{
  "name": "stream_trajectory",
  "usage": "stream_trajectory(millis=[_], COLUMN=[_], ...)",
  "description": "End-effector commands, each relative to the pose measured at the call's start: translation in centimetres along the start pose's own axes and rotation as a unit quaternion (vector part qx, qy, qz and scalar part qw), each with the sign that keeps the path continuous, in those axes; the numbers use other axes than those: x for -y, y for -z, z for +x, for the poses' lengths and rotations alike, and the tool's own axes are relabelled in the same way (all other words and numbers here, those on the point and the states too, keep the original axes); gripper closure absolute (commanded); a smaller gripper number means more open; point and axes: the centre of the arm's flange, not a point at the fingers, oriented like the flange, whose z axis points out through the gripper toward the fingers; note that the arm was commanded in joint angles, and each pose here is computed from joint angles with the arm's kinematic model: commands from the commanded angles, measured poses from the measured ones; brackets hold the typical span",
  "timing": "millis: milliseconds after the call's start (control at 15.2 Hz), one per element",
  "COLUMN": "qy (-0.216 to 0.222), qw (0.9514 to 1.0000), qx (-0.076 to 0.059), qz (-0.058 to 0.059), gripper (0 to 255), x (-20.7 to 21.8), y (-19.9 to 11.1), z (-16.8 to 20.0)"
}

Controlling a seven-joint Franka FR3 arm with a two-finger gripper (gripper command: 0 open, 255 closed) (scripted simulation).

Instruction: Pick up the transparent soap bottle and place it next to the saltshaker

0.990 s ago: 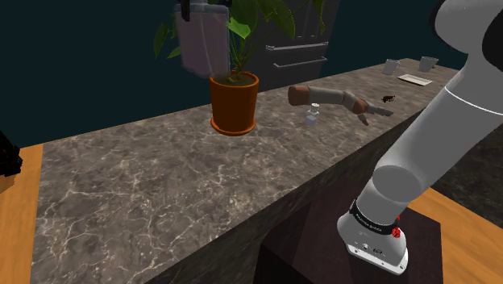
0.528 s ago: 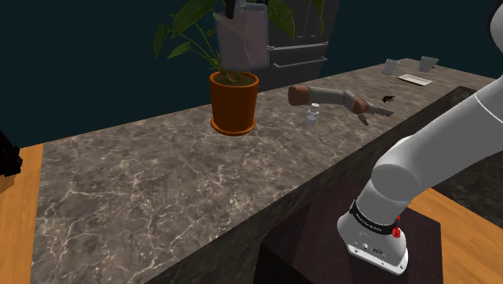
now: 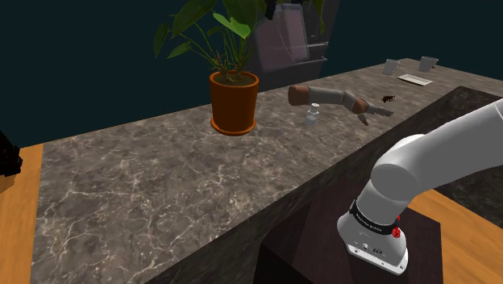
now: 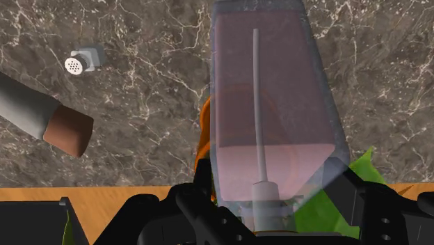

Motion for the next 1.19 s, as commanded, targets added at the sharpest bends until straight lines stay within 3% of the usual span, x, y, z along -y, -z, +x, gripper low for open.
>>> stream_trajectory(millis=[0, 1122], qy=[0.001, 0.001], qw=[1.0, 1.0], qx=[0.0, 0.0], qz=[0.0, 0.0], gripper=[255, 255], x=[-2.5, -24.9], y=[0.1, 0.4], z=[-0.1, -0.2])
